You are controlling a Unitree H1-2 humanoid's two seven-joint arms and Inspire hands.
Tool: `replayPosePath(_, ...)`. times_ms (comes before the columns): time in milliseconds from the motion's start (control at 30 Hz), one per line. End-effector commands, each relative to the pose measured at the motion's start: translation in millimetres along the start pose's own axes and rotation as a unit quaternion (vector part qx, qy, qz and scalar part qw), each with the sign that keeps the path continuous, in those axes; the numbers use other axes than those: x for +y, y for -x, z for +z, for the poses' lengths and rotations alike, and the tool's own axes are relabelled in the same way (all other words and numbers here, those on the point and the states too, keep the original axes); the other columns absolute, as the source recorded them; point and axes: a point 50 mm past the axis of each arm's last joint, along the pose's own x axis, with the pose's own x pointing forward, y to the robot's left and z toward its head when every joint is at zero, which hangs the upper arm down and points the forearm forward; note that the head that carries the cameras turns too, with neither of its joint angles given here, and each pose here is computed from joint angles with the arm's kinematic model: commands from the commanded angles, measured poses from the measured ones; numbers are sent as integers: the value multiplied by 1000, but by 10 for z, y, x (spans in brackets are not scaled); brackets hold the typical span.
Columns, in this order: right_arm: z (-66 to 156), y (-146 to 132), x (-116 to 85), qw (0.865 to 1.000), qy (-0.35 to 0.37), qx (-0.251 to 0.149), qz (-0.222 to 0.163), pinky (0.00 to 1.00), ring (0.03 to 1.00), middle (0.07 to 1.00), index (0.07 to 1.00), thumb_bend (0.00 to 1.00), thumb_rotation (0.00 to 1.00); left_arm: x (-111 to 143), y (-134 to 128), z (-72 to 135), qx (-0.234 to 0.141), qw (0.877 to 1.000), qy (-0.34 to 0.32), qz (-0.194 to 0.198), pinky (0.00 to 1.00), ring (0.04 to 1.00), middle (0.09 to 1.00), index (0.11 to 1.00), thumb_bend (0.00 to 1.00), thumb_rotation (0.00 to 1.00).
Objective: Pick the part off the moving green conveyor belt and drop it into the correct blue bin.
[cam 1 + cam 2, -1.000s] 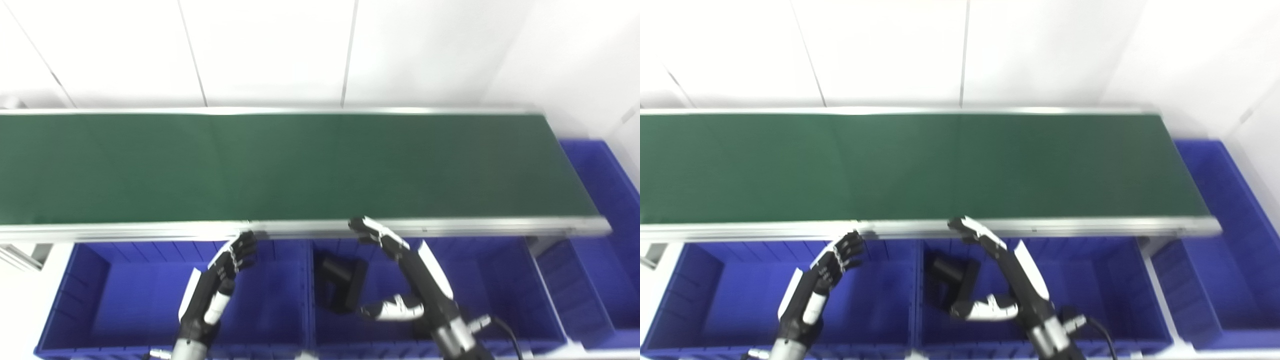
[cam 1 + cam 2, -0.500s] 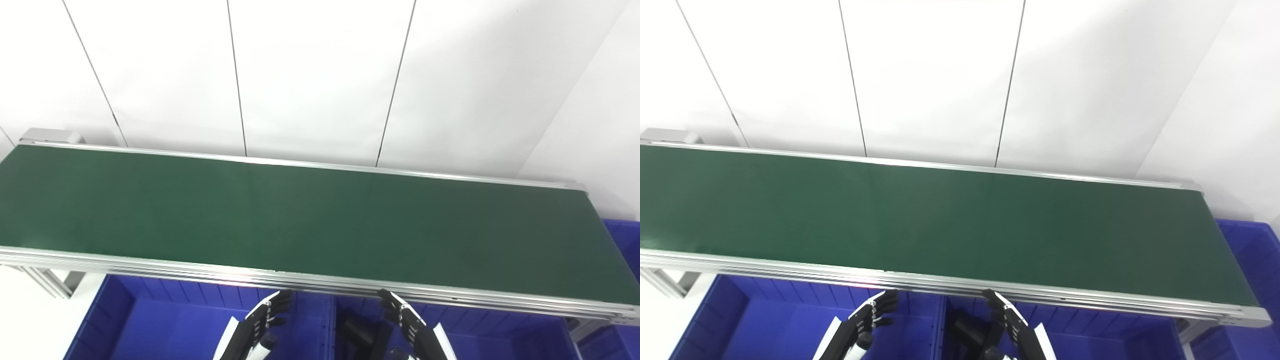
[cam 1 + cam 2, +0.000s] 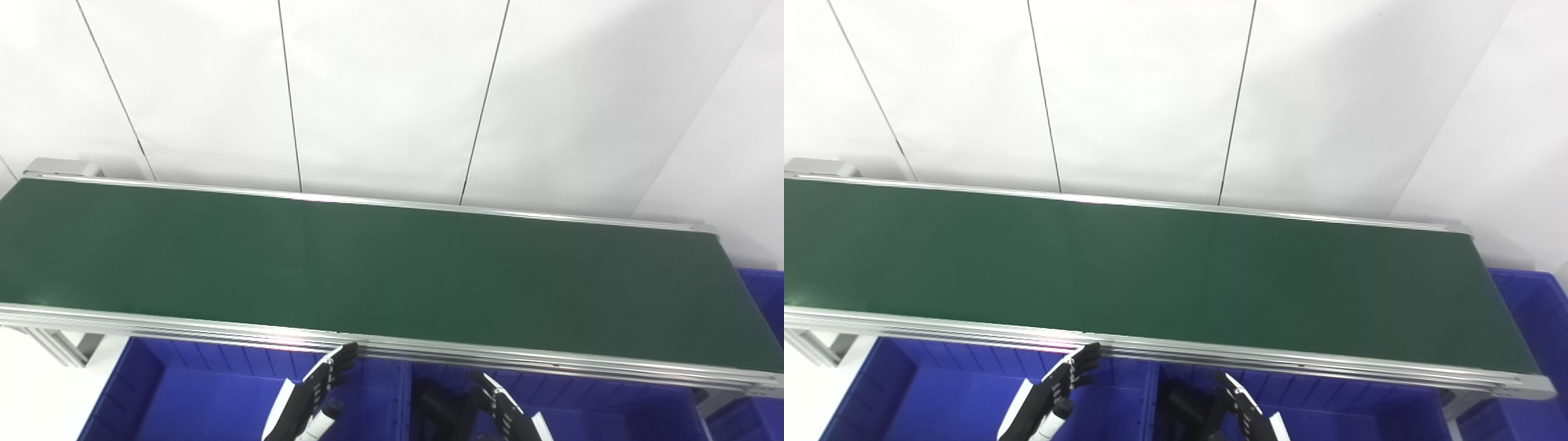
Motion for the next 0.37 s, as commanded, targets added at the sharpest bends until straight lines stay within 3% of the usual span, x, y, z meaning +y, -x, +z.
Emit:
replayPosePath(0,129,-147,23,999,3,-39,-3,857,887,923,893,898,835,98,-107,124,-39,999,-1,1,857,888,897,886,852,934)
replayPosePath(333,154,-205,106,999,2,-43,-9,860,888,935,893,913,828,190,-110,77,-30,1000,5,-1,810,859,874,872,875,921)
